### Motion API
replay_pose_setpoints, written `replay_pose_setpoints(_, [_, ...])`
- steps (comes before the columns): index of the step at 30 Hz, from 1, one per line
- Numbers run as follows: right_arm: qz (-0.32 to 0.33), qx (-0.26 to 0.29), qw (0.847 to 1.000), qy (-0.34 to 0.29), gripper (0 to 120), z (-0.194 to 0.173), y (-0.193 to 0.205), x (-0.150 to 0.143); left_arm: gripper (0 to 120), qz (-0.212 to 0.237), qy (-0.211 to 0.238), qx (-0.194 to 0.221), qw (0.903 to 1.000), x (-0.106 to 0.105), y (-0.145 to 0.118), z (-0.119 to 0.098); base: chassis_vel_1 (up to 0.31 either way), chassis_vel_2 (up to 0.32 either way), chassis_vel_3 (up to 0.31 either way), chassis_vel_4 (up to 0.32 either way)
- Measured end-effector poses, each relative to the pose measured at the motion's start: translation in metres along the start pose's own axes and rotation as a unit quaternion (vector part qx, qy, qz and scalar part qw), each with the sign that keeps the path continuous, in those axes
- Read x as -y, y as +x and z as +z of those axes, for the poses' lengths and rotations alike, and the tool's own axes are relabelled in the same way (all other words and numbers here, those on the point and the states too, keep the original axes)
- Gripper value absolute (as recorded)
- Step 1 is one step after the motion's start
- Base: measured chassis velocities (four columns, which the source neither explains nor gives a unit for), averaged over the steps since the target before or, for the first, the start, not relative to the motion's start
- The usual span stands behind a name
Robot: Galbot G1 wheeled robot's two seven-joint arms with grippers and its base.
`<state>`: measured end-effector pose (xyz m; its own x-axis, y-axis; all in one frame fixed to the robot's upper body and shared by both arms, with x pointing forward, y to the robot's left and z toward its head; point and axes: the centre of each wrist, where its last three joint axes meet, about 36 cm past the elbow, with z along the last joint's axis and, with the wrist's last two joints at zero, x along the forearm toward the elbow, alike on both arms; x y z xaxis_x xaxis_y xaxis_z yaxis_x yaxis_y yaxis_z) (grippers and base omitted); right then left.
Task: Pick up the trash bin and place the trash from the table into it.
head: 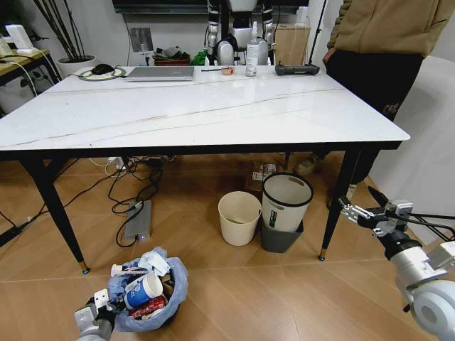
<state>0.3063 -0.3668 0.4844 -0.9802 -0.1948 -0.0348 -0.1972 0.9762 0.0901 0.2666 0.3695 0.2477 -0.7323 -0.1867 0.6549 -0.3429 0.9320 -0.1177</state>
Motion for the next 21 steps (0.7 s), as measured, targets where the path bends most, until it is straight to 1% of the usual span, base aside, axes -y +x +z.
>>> replay_pose_setpoints(21, [0.000, 0.000, 1.000, 0.000, 100, 0.0000, 0.0000, 0.0000, 0, 0.000, -0.002, 0.002, 1.0000, 0.0011, -0.0014, -0.0011, 0.000, 0.000, 0.000, 0.000])
